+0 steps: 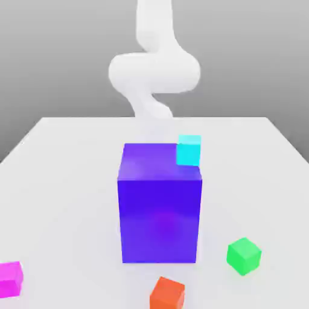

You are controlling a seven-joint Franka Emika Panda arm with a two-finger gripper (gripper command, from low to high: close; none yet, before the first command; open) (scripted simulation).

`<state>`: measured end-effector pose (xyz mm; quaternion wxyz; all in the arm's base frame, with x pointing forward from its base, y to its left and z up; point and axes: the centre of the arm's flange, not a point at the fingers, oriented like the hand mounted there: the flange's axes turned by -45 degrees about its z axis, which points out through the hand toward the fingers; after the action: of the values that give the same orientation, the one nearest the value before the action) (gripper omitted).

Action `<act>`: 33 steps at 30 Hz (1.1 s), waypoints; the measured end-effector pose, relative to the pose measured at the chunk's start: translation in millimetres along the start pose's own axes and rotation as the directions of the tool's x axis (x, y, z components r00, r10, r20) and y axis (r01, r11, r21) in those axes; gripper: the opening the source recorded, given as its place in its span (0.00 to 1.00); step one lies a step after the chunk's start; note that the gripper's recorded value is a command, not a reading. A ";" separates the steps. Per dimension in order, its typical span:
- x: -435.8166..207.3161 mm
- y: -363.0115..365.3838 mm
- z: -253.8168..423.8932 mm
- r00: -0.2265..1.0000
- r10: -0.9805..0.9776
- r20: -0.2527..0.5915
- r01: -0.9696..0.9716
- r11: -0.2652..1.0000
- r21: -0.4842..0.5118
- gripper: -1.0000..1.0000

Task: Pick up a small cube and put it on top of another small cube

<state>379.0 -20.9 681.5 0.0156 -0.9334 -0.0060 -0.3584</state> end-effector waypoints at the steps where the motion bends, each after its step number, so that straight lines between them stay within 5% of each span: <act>1: 0.8 9.5 18.7 1.000 -0.005 0.028 0.005 1.000 0.013 0.50; 18: -94.9 162.9 286.9 0.915 -0.077 0.396 0.032 0.992 0.118 0.50; 33: -280.5 287.6 405.3 0.738 -0.157 0.656 0.132 0.987 0.088 0.50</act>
<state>448.1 -294.8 185.6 0.0013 -0.9959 -0.0899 -0.0051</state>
